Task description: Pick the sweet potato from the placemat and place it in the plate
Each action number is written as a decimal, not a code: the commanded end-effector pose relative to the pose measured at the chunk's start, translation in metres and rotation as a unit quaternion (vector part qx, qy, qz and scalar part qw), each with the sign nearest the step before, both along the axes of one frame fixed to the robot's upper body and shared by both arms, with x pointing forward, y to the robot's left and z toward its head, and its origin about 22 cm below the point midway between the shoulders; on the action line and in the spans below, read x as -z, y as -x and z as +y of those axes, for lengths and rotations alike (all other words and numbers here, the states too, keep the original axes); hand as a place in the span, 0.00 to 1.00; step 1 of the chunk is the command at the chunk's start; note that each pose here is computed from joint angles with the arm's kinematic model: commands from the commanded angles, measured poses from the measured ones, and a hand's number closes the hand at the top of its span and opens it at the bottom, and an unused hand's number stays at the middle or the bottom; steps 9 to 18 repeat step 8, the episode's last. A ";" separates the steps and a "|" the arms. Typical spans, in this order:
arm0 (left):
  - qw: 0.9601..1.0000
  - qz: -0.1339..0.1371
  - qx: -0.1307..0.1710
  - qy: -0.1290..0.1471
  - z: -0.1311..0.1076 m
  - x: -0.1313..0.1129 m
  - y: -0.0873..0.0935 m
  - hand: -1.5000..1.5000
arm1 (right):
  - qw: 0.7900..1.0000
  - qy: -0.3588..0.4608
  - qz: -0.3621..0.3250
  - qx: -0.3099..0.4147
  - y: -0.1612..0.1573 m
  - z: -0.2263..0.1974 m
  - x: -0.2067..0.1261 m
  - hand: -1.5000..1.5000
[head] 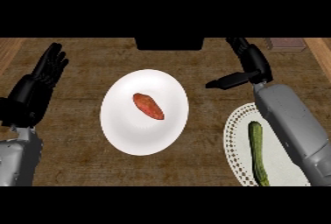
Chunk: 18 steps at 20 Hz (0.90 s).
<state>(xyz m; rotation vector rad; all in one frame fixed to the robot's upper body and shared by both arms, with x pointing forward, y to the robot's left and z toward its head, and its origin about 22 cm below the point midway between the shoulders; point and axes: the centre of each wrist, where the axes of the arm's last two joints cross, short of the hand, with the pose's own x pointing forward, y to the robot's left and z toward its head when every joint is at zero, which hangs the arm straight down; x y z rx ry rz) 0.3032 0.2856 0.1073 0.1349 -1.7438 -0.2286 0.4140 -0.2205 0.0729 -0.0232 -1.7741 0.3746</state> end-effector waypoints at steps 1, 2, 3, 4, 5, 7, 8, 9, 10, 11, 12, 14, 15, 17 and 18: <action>1.000 0.006 -0.001 -0.002 0.013 0.015 0.008 0.50 | 1.000 0.011 0.001 -0.002 0.010 -0.031 -0.002 0.00; 1.000 -0.003 -0.002 -0.006 -0.010 -0.001 0.002 0.50 | 1.000 0.004 -0.003 -0.002 0.007 -0.058 -0.001 0.00; 1.000 -0.002 0.001 0.000 0.001 -0.006 0.007 0.50 | 1.000 0.003 -0.002 -0.007 0.009 -0.047 0.015 0.00; 1.000 -0.001 0.001 -0.009 -0.002 0.015 0.001 0.50 | 1.000 0.010 0.000 -0.004 0.006 -0.047 -0.002 0.00; 1.000 -0.007 0.006 0.000 0.016 0.008 0.008 0.50 | 1.000 0.017 -0.010 -0.004 0.002 -0.079 -0.005 0.00; 1.000 -0.003 0.009 -0.004 -0.005 0.013 0.004 0.50 | 0.999 0.031 -0.028 0.012 0.007 -0.070 0.019 0.00; 1.000 -0.007 -0.002 0.007 -0.013 0.007 0.018 0.50 | 0.999 0.036 -0.032 0.020 0.007 -0.079 -0.002 0.00; 1.000 -0.007 -0.002 0.007 -0.013 0.007 0.018 0.50 | 0.999 0.036 -0.032 0.020 0.007 -0.079 -0.002 0.00; 1.000 -0.007 -0.002 0.007 -0.013 0.007 0.018 0.50 | 0.999 0.036 -0.032 0.020 0.007 -0.079 -0.002 0.00; 1.000 -0.007 -0.002 0.007 -0.013 0.007 0.018 0.50 | 0.999 0.036 -0.032 0.020 0.007 -0.079 -0.002 0.00; 1.000 -0.007 -0.002 0.007 -0.013 0.007 0.018 0.50 | 0.999 0.036 -0.032 0.020 0.007 -0.079 -0.002 0.00; 1.000 -0.007 -0.002 0.007 -0.013 0.007 0.018 0.50 | 0.999 0.036 -0.032 0.020 0.007 -0.079 -0.002 0.00; 1.000 -0.007 -0.002 0.007 -0.013 0.007 0.018 0.50 | 0.999 0.036 -0.032 0.020 0.007 -0.079 -0.002 0.00; 1.000 -0.007 -0.002 0.007 -0.013 0.007 0.018 0.50 | 0.999 0.036 -0.032 0.020 0.007 -0.079 -0.002 0.00; 1.000 -0.007 -0.002 0.007 -0.013 0.007 0.018 0.50 | 0.999 0.036 -0.032 0.020 0.007 -0.079 -0.002 0.00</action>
